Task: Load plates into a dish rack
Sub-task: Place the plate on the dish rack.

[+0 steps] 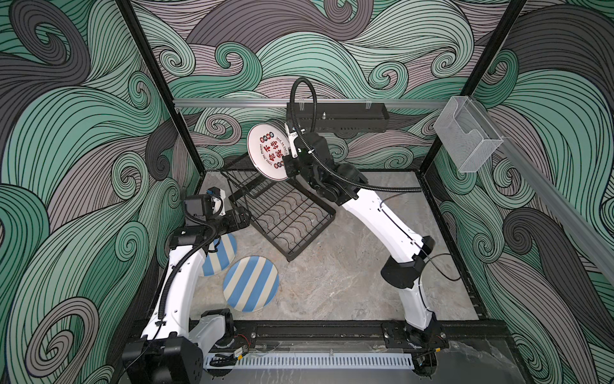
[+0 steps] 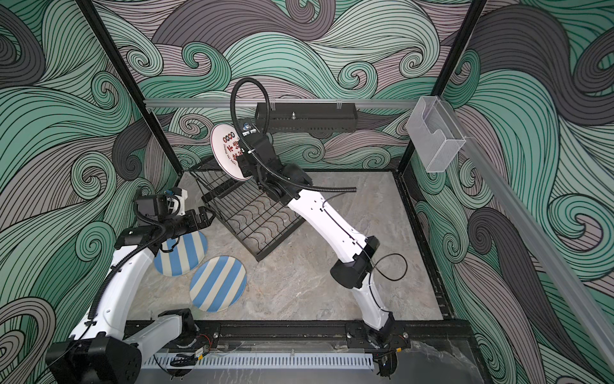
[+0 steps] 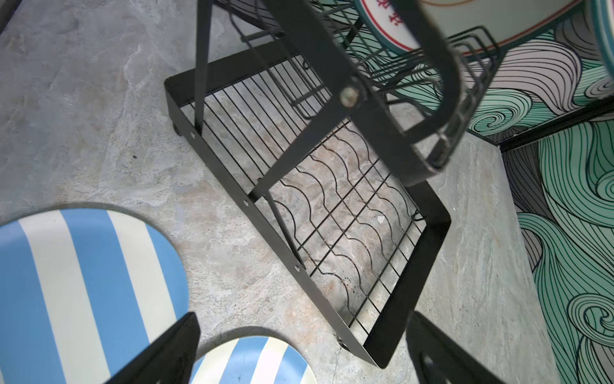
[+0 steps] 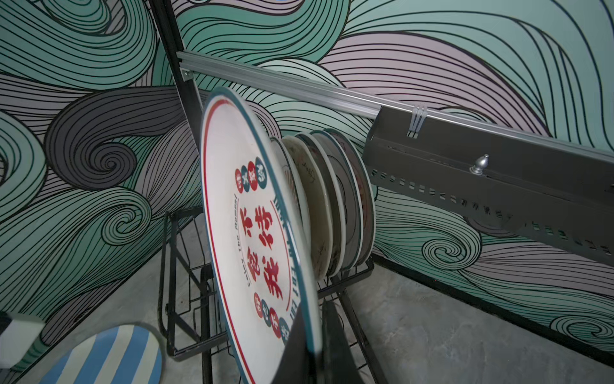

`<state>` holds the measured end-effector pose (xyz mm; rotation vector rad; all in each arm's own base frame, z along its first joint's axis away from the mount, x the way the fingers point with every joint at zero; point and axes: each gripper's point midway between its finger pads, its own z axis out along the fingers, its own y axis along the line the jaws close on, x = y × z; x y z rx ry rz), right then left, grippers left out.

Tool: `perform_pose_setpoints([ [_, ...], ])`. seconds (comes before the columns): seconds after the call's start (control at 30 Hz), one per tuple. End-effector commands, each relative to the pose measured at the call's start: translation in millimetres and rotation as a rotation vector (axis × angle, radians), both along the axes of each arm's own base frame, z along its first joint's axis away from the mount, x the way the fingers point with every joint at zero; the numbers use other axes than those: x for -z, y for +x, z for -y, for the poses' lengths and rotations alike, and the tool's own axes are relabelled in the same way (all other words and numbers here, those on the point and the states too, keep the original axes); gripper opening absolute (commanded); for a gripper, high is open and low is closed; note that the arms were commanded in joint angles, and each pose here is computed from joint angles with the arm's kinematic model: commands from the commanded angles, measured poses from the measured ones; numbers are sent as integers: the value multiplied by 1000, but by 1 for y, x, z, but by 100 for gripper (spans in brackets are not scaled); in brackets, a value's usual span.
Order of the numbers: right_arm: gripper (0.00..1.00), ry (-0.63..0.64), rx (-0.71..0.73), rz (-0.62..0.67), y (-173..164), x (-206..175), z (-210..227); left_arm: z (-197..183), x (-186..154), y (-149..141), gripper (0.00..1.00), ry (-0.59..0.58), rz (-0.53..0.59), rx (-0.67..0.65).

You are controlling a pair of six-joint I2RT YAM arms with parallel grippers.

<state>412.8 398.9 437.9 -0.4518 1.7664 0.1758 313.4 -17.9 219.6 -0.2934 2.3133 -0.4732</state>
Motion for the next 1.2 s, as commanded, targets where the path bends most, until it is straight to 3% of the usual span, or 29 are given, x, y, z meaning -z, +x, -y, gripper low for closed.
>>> perform_pose_setpoints([
  [0.0,0,-25,152,137,9,-28,14,-10,-1,2,99,-12,1,-46],
  [0.37,0,15,199,238,23,-37,3,-7,2,4,99,-32,-7,-33],
  [0.63,0,55,193,220,32,-19,-12,-6,4,2,99,-33,-12,-32],
  [1.17,0,10,229,271,52,9,-28,-4,4,2,99,-43,-10,-24],
])
